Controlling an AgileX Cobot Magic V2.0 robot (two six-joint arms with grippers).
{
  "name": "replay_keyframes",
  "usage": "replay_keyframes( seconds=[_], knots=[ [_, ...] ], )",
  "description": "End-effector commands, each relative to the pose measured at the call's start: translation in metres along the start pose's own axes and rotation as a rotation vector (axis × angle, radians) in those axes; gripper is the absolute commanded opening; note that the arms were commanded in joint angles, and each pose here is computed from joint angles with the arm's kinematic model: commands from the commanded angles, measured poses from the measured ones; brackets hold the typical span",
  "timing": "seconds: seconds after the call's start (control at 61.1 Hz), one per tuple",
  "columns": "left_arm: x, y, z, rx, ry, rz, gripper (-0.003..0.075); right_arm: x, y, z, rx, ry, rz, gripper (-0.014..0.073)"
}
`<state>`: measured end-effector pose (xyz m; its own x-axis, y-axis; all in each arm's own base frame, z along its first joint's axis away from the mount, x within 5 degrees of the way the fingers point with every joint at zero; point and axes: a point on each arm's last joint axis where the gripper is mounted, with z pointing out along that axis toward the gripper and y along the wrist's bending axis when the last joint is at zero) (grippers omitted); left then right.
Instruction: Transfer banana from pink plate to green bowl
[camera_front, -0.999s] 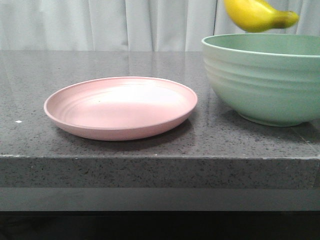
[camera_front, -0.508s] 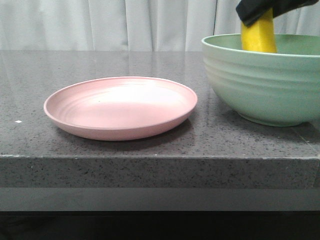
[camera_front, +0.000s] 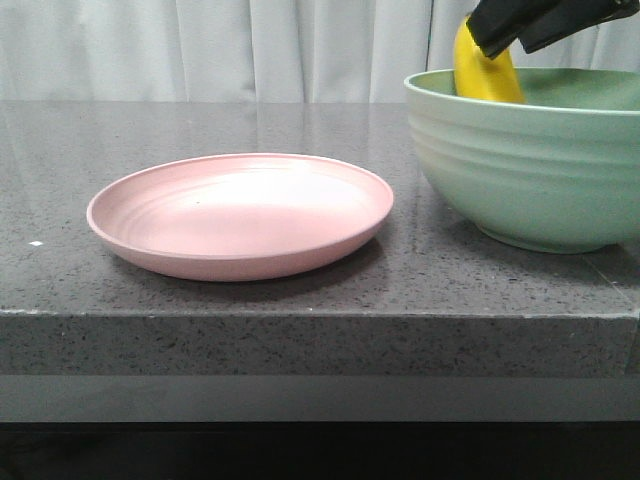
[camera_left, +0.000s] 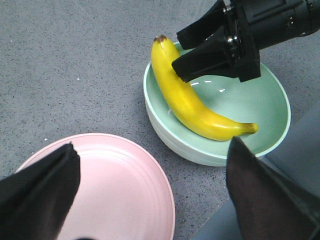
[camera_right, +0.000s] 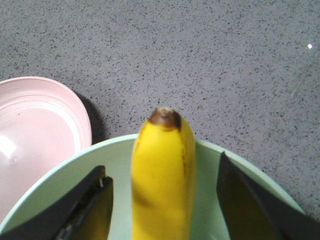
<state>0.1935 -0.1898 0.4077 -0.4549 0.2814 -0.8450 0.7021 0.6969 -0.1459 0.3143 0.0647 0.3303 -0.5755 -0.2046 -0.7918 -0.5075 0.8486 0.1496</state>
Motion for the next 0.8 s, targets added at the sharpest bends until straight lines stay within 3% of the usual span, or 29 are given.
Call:
replay_keyframes(
  seconds=[0.0, 0.066, 0.18, 0.278, 0.409, 0.639, 0.786],
  knots=[
    [-0.016, -0.006, -0.016, 0.021, -0.118, -0.001, 0.0587, -0.019, 0.004, -0.019, 0.021, -0.106, 0.024, 0.047],
    [-0.016, -0.006, -0.016, 0.021, -0.12, -0.001, 0.0581, -0.02, 0.006, -0.024, 0.014, -0.106, 0.083, 0.0431],
    [-0.018, -0.001, -0.016, -0.005, -0.133, 0.0, 0.0469, -0.025, 0.01, -0.036, 0.025, -0.086, 0.192, 0.0193],
    [-0.02, 0.012, -0.018, -0.05, -0.148, -0.021, 0.0281, -0.031, 0.012, -0.047, 0.047, -0.042, 0.227, 0.0018],
    [-0.021, 0.037, -0.022, -0.134, -0.16, -0.064, -0.0009, -0.036, 0.011, -0.058, 0.102, 0.017, 0.243, -0.0057],
    [-0.02, 0.077, -0.034, -0.287, -0.173, -0.121, -0.002, -0.034, 0.005, -0.07, 0.214, 0.102, 0.25, -0.0057],
    [-0.005, 0.114, -0.052, -0.466, -0.154, -0.2, -0.002, -0.032, 0.006, -0.095, 0.342, 0.052, 0.199, -0.0057]
  ],
)
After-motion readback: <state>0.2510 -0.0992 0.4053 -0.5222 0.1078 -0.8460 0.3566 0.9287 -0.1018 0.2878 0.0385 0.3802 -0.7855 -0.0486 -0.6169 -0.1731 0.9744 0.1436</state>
